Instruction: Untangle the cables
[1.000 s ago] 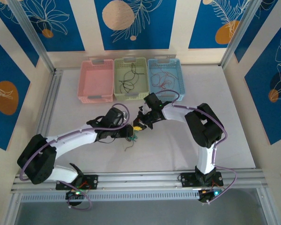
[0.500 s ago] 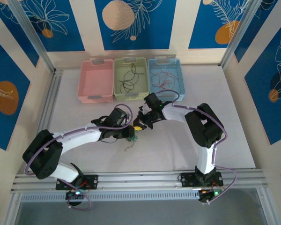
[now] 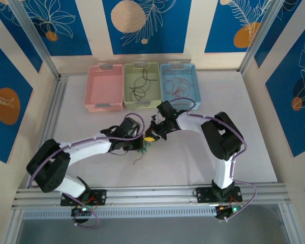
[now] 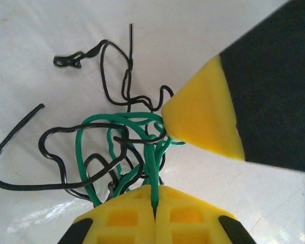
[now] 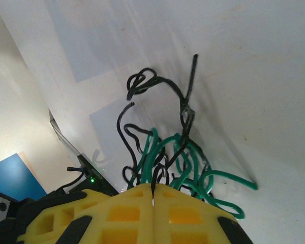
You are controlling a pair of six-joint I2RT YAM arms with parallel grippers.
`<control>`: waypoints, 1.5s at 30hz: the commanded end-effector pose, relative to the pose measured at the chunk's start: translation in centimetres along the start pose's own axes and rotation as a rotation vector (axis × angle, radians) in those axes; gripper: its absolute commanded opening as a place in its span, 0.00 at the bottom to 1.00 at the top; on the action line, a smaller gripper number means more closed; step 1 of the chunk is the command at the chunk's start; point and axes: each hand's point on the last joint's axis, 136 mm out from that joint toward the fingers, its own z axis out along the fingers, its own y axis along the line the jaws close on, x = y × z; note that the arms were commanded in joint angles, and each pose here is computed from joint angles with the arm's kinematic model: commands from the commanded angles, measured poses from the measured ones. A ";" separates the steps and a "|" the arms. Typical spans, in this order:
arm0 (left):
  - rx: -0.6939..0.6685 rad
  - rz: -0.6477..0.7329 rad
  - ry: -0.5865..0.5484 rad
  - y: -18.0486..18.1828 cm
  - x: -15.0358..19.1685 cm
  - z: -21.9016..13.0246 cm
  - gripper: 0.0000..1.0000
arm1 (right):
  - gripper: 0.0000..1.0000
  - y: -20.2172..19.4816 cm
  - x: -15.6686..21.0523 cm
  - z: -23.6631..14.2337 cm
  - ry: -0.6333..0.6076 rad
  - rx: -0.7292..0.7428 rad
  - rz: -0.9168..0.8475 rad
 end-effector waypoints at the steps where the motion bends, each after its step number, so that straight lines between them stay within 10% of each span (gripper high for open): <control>1: 0.031 0.038 -0.042 -0.7 -0.2 -2.0 0.00 | 0.00 -0.1 0.2 -1.8 -0.020 -0.003 -0.007; 27: -0.240 -0.015 -0.276 7.9 1.9 -17.5 0.00 | 0.00 -10.8 -6.1 -16.1 -0.455 0.054 0.235; 45: -0.150 0.002 -0.191 6.0 1.4 -13.1 0.00 | 0.00 2.0 -1.9 -18.2 -0.459 -0.111 -0.223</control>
